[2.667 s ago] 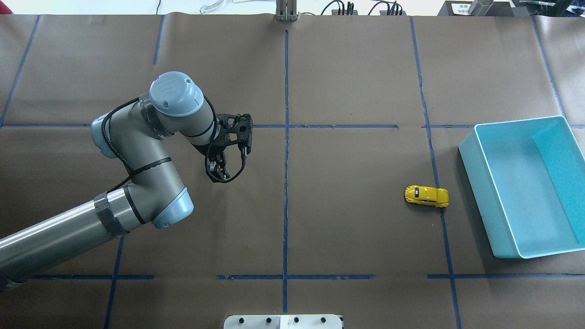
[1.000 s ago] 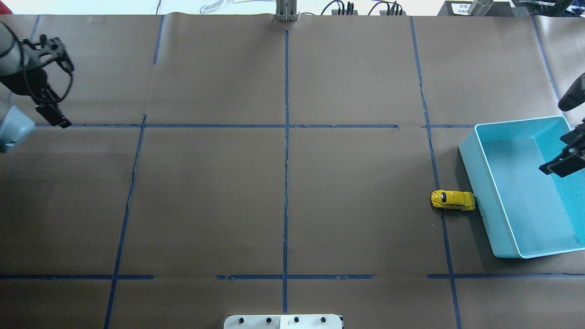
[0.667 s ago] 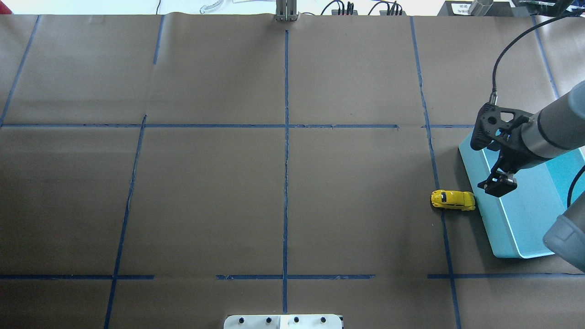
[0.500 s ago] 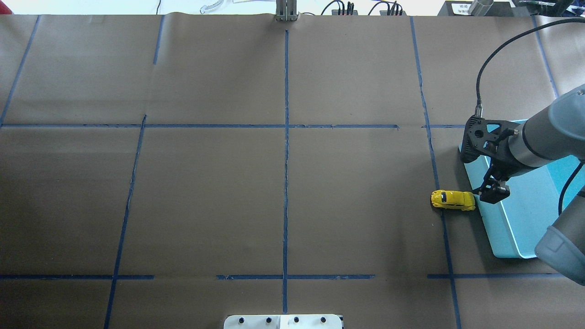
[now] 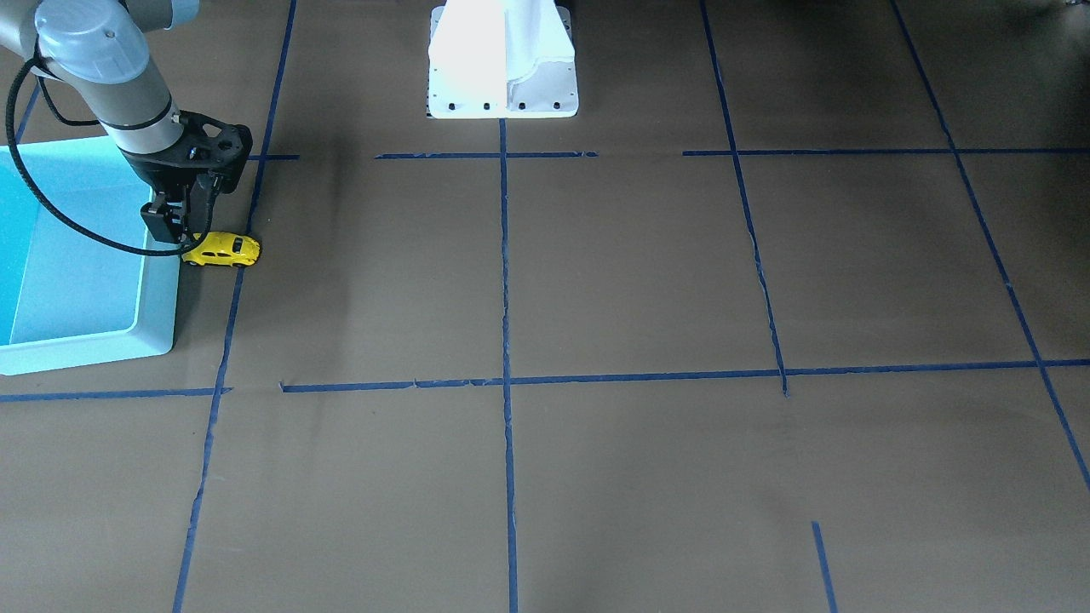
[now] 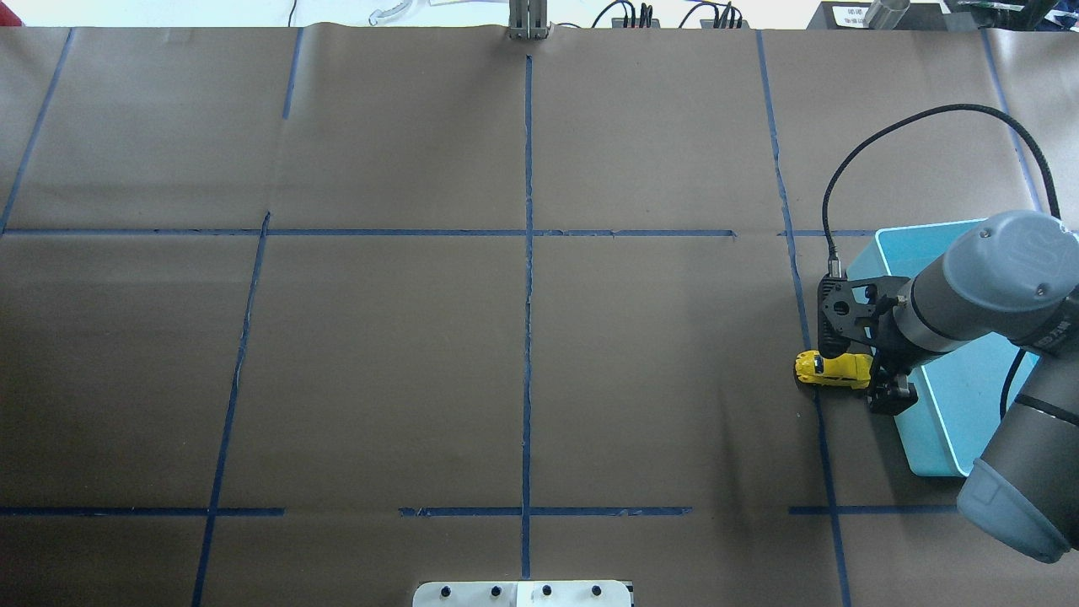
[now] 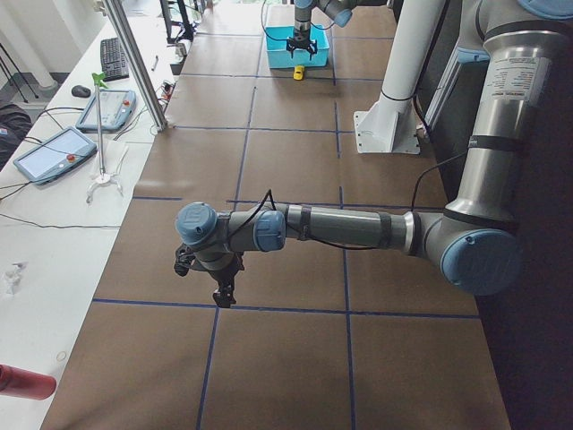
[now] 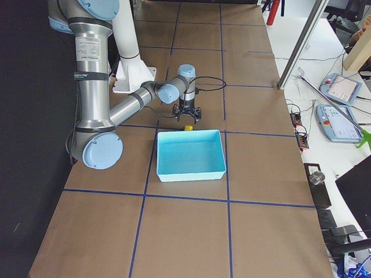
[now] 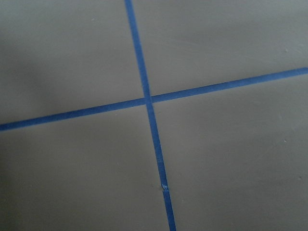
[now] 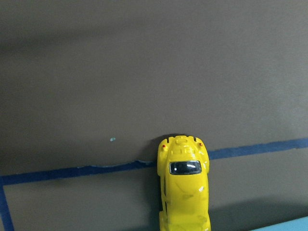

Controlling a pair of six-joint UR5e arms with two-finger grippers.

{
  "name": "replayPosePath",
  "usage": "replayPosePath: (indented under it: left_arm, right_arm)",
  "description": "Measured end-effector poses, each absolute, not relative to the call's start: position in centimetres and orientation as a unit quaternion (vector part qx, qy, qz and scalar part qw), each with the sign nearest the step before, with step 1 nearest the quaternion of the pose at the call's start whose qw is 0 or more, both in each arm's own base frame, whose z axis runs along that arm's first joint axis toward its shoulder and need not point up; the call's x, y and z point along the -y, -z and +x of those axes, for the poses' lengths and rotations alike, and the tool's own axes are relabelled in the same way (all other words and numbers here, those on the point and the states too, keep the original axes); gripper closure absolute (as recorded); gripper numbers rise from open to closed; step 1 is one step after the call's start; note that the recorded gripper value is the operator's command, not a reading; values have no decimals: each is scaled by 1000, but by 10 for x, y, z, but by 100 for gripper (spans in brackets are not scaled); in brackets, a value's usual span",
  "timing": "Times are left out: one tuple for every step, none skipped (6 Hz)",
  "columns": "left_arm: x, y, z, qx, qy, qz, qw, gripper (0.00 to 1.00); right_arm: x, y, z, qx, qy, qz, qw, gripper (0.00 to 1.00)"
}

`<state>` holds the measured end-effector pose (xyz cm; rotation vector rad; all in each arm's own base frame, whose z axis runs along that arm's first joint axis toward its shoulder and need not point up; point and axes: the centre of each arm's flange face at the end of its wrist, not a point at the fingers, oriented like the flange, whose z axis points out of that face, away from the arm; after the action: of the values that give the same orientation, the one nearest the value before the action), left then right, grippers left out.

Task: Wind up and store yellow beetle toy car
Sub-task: 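Close the right gripper on the yellow car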

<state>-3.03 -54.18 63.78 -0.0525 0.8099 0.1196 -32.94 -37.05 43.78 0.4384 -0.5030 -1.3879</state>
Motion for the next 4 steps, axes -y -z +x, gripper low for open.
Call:
replayPosePath:
  left_arm:
    - [541,-638,-30,-393,-53,-28,918,0]
    - [541,-639,-31,-393,-51,-29,918,0]
    - [540,-641,-31,-393,-50,-31,918,0]
    - [540,-643,-31,-392,-49,-33,918,0]
  right_arm:
    - [369,-449,-342,221,635,192,715,0]
    - [370,-457,-349,219,637,196,712,0]
    - [372,-465,-354,219,637,202,711,0]
    - [374,-470,-357,219,636,201,712,1]
